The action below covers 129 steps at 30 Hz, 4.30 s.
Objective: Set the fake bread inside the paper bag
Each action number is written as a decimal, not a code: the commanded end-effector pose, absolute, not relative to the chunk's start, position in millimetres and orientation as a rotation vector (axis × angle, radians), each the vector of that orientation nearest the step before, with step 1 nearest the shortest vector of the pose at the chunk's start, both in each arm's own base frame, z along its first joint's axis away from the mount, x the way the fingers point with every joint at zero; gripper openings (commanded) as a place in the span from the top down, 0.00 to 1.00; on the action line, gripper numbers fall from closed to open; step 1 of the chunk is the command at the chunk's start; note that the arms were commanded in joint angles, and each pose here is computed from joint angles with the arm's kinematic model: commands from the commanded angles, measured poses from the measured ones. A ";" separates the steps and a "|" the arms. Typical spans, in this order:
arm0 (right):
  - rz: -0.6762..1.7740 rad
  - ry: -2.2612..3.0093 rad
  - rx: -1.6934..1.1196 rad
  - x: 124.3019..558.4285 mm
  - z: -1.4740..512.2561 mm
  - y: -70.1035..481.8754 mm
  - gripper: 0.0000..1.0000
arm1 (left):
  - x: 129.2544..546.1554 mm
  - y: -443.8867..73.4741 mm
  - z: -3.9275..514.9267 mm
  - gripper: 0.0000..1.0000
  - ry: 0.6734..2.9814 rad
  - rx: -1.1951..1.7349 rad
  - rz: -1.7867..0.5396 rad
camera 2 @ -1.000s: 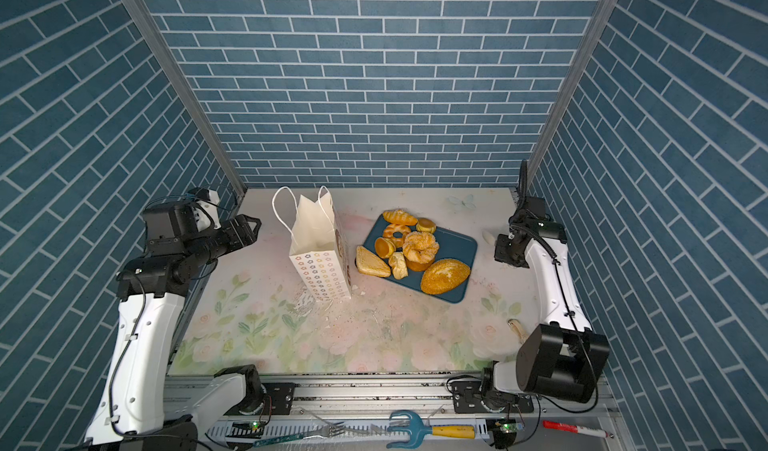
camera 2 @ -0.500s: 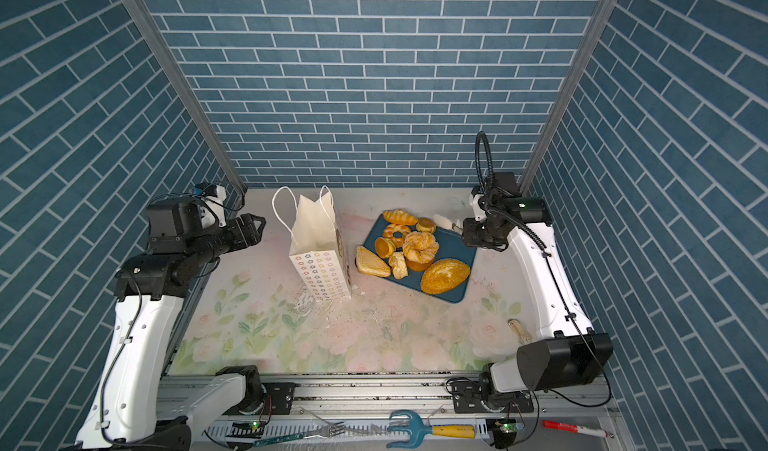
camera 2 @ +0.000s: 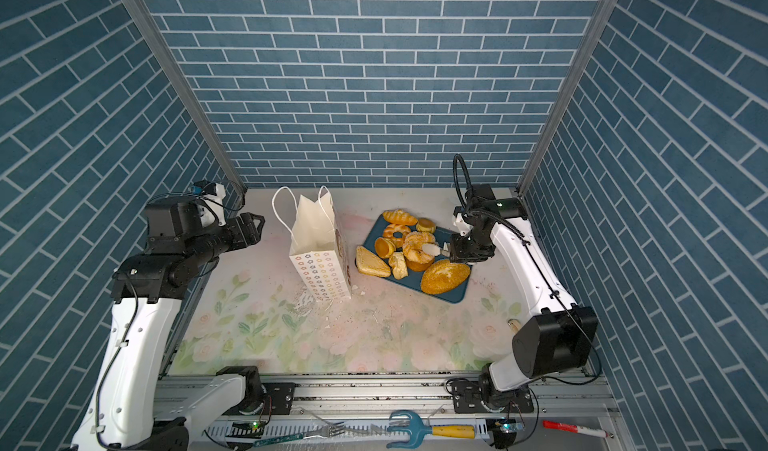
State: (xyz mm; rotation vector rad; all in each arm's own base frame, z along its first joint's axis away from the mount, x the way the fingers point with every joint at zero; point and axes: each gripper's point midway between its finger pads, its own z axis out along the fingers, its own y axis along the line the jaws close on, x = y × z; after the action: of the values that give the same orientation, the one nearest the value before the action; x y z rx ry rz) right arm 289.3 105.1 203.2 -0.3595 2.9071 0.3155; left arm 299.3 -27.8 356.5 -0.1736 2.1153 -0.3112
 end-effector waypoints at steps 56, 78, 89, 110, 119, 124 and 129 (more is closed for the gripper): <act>0.292 2.765 -0.399 291.3 226.4 104.6 0.86 | 290.7 -37.8 385.2 0.21 2.086 -0.128 -0.286; 0.230 2.887 -0.373 306.5 182.9 101.4 0.78 | 296.3 -38.5 376.5 0.21 2.115 -0.117 -0.272; 0.208 2.908 -0.369 310.8 179.5 100.0 0.70 | 296.5 -38.0 373.9 0.21 2.121 -0.121 -0.267; 0.294 2.845 -0.376 319.2 202.3 113.5 0.65 | 294.9 -36.9 373.2 0.21 2.123 -0.123 -0.257; 0.310 2.935 -0.401 313.5 177.9 115.9 0.63 | 296.0 -37.2 370.1 0.21 2.132 -0.129 -0.258; 0.287 2.990 -0.399 314.3 160.9 114.0 0.63 | 296.4 -37.4 369.7 0.21 2.133 -0.129 -0.257; 0.295 3.006 -0.393 317.2 156.3 115.4 0.65 | 295.9 -37.8 368.1 0.21 2.137 -0.130 -0.257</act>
State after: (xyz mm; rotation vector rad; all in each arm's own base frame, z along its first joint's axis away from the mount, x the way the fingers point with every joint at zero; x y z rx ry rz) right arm 320.5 114.5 159.4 -0.3716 2.9847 0.2902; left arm 299.0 -37.7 374.9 -0.1326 2.1110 -0.2690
